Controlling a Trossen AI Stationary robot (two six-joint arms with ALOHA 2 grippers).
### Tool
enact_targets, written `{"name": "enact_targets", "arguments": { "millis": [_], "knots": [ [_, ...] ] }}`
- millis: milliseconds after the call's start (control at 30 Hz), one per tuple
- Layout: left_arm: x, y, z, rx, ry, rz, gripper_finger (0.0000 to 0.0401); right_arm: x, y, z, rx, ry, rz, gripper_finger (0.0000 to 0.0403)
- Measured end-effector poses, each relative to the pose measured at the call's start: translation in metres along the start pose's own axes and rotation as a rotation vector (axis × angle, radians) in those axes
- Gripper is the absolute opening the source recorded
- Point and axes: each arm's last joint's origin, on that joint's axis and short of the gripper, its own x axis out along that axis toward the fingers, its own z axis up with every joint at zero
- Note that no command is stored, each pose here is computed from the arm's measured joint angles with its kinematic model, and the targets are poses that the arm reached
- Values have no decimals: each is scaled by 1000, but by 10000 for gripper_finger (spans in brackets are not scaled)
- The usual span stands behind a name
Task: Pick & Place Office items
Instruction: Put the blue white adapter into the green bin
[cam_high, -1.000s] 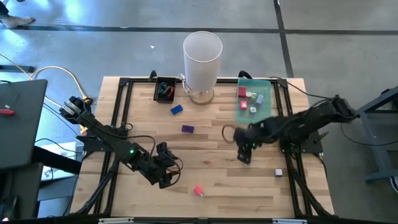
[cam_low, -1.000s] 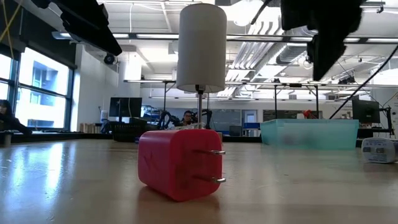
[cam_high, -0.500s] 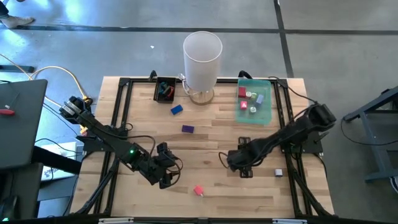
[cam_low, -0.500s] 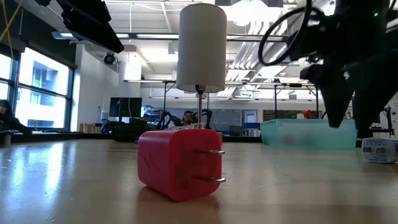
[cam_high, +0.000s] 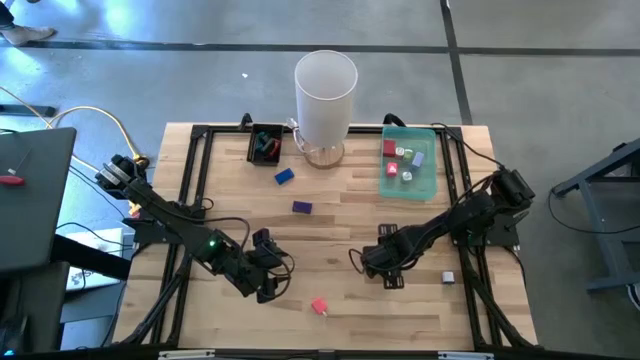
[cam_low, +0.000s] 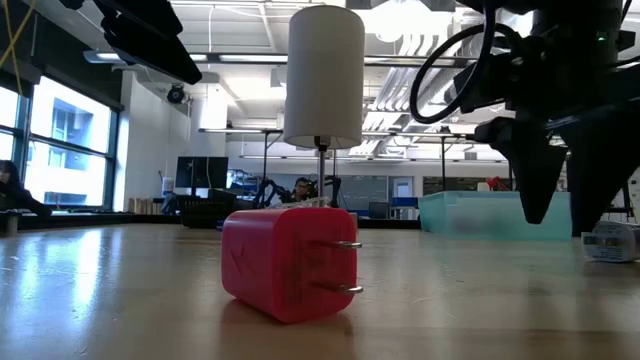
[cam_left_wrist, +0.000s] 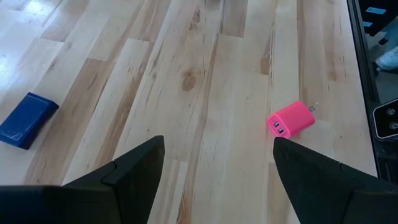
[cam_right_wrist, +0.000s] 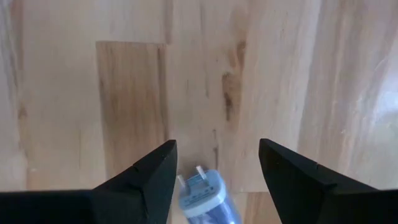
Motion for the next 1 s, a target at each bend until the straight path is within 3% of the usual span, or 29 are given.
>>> {"name": "enact_targets", "arguments": {
  "millis": [133,433,1000],
  "knots": [
    [0,0,0,0,0,0,294,0,4,-2,-21,8,9,215],
    [0,0,0,1,0,-1,294,-2,22,-11,-242,-19,-49,215],
    [0,0,0,0,0,-1,294,-4,19,-22,-264,87,-96,215]
  ]
}}
